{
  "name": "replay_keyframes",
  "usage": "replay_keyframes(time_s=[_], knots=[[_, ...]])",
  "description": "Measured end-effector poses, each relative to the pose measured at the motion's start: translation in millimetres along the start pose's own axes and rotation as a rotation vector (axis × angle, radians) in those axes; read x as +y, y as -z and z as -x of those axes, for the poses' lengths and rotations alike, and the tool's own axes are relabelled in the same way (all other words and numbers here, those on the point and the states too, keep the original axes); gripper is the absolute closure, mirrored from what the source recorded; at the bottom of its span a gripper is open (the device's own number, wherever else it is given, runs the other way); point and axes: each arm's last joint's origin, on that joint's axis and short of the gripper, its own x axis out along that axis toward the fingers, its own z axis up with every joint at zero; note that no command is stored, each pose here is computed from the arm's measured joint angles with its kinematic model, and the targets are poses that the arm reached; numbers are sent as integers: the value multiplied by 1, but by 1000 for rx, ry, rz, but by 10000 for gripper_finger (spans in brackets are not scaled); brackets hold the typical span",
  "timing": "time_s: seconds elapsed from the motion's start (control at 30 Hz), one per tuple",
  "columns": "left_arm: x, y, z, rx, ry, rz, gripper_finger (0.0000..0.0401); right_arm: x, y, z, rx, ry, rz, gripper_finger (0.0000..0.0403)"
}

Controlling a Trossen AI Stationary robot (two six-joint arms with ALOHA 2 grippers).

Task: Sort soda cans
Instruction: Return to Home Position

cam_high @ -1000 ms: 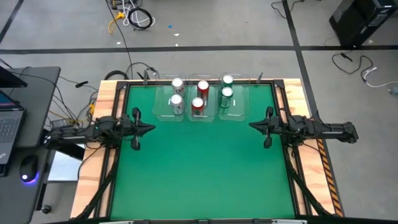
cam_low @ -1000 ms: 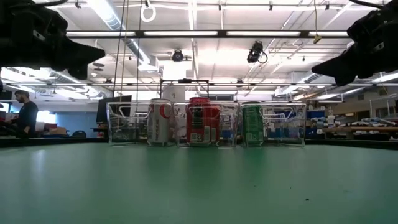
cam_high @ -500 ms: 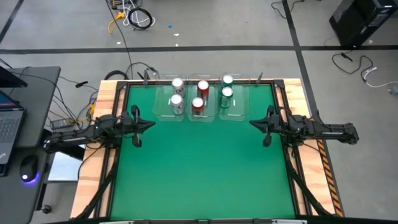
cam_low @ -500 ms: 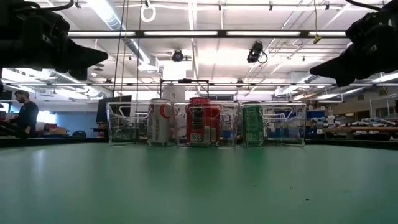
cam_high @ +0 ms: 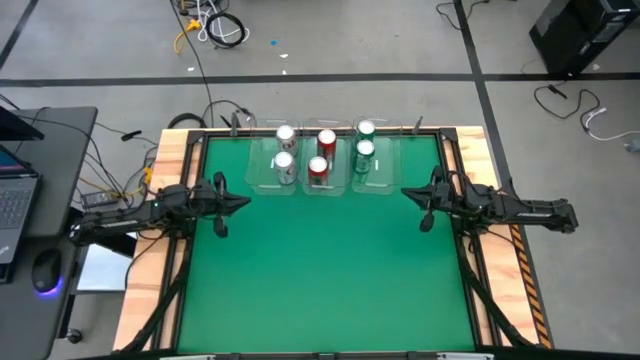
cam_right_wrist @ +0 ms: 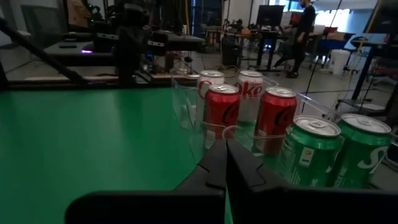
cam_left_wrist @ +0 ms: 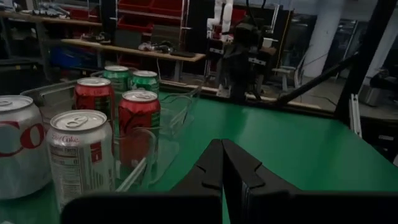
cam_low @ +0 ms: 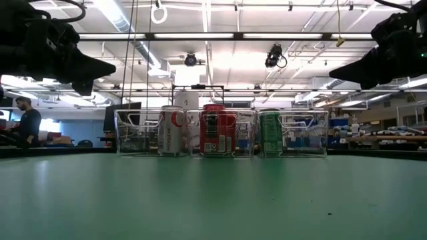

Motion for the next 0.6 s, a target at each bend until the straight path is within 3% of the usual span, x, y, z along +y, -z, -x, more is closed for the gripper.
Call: replay_keyframes(time_s=[0.6], knots=[[0, 0, 0, 0, 1, -28, 400, 0, 0, 0, 0, 1, -22, 403]])
